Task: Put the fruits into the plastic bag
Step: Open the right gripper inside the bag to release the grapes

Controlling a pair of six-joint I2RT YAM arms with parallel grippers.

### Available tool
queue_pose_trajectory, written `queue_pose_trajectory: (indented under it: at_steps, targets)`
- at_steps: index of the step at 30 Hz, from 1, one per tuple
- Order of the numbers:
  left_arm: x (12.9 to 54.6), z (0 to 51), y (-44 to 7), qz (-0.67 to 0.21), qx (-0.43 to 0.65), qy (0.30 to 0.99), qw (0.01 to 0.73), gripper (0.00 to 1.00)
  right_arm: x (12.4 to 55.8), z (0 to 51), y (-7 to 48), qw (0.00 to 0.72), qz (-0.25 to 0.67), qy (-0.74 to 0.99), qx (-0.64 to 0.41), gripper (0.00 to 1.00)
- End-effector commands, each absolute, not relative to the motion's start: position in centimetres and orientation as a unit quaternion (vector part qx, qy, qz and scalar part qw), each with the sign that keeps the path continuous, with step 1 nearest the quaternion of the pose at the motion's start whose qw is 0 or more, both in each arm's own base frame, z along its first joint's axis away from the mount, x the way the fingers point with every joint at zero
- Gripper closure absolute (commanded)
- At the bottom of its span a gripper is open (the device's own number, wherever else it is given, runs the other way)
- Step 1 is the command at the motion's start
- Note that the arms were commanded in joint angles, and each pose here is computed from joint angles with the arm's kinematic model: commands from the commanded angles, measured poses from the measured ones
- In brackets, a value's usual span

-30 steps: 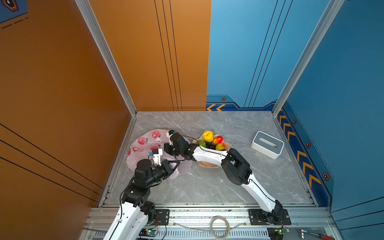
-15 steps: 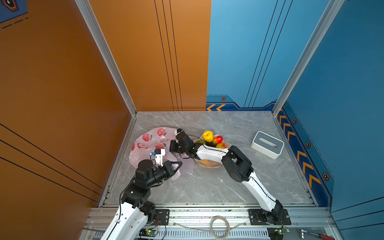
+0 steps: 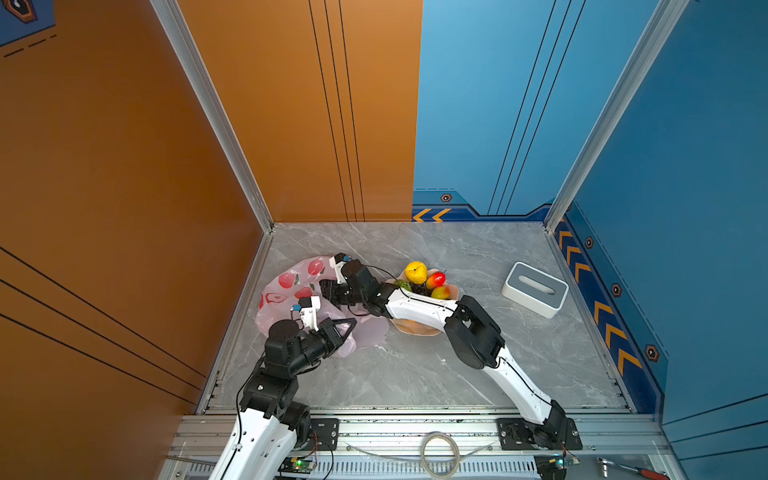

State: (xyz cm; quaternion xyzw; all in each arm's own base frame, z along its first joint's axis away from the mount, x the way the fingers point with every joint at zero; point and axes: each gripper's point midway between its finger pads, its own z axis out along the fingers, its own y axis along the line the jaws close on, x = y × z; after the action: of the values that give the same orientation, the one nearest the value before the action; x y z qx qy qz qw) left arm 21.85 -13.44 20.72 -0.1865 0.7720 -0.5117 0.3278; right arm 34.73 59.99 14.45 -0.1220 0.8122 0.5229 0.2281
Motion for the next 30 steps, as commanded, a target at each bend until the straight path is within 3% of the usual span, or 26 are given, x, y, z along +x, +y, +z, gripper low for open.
queue_pose_trajectory:
  at_steps: [1,4,8,14,30]
  targets:
    - [21.8,21.5,-13.3,-0.526,-0.182,0.761,0.332,1.0,33.1,16.9,60.3,0.203,0.541,0.801,-0.157,0.25]
    - [21.9,21.8,-12.8,-0.53,-0.188,0.755,0.337,1.0,32.9,16.8,59.3,0.197,0.519,0.815,-0.166,0.2]
    - [22.1,21.9,-12.4,-0.537,-0.196,0.748,0.338,1.0,33.0,16.6,57.7,0.2,0.479,0.835,-0.183,0.04]
    - [22.2,22.1,-12.0,-0.544,-0.204,0.739,0.342,1.0,32.9,16.5,56.3,0.192,0.454,0.849,-0.189,0.0]
    - [22.3,22.7,-11.8,-0.546,-0.205,0.734,0.349,1.0,32.6,17.8,52.2,0.18,0.379,0.887,-0.194,0.0]
